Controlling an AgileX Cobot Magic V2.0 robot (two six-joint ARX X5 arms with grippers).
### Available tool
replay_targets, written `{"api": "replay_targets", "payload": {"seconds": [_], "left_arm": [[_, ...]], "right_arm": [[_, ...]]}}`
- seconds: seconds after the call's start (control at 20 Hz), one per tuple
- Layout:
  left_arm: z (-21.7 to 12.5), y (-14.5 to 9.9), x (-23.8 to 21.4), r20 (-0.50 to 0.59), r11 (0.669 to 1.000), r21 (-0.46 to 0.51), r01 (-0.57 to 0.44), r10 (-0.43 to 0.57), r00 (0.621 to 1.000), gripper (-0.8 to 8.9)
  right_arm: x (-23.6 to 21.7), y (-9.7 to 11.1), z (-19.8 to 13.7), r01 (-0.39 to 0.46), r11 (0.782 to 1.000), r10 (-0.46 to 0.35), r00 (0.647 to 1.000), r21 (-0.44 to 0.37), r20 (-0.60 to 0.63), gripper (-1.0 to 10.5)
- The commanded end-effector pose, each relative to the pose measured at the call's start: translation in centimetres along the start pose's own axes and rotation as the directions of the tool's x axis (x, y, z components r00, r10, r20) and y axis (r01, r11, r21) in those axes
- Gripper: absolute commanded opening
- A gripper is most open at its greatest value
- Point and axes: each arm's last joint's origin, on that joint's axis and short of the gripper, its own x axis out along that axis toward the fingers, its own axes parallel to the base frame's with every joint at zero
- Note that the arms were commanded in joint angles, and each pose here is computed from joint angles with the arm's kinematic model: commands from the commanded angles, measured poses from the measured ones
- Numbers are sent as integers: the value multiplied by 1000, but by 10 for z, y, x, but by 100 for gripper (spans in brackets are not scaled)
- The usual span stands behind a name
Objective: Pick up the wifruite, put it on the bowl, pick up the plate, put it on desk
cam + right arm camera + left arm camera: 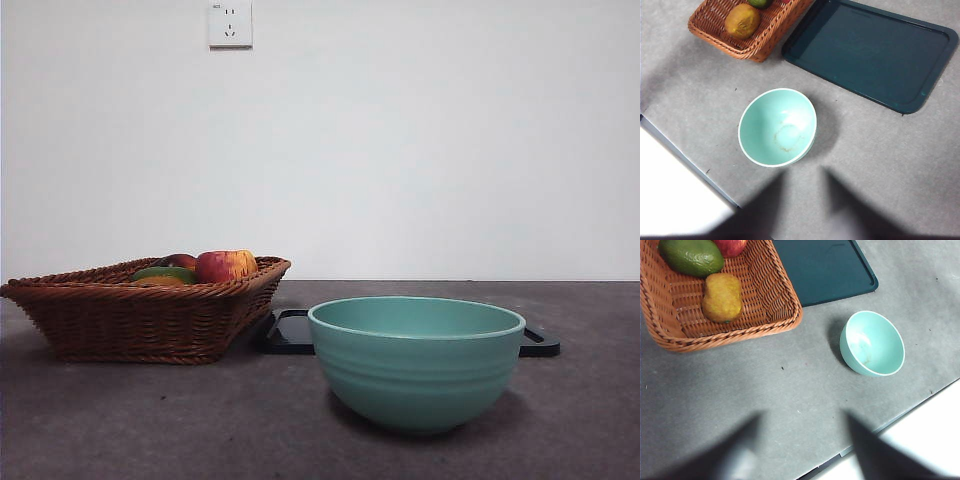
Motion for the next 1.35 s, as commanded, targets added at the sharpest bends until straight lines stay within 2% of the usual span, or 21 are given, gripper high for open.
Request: {"api": "replay_targets", "payload": {"seconds": [0.05,0.35,0.55,0.8,0.9,1.1,1.35], "left_arm": [[6,-2,-4,31,999,33,2,-3,1000,439],[19,1,4,75,1000,13,-7,6,997,437],[45,8,26,67,998,15,-56,55,996,436],[87,16,71,-1,986,53,-158,158,987,403],[98,20,97,-43,984,67,-166,169,985,407],[106,32,146,-129,972,80,-221,230,965,407],[105,48,194,-182,960,97,-262,276,944,407]], "right_arm": [[-3,2,5,-4,1000,4,1000,-15,18,404],[-3,1,6,-4,1000,4,1000,-11,26,404],[-3,1,6,-3,1000,3,999,0,32,404],[-3,1,6,-4,1000,4,999,0,32,404],[-3,1,6,-3,1000,3,999,0,32,404],[-3,1,6,-4,1000,4,999,1,32,404],[-3,1,6,-4,1000,4,999,4,32,404]]}}
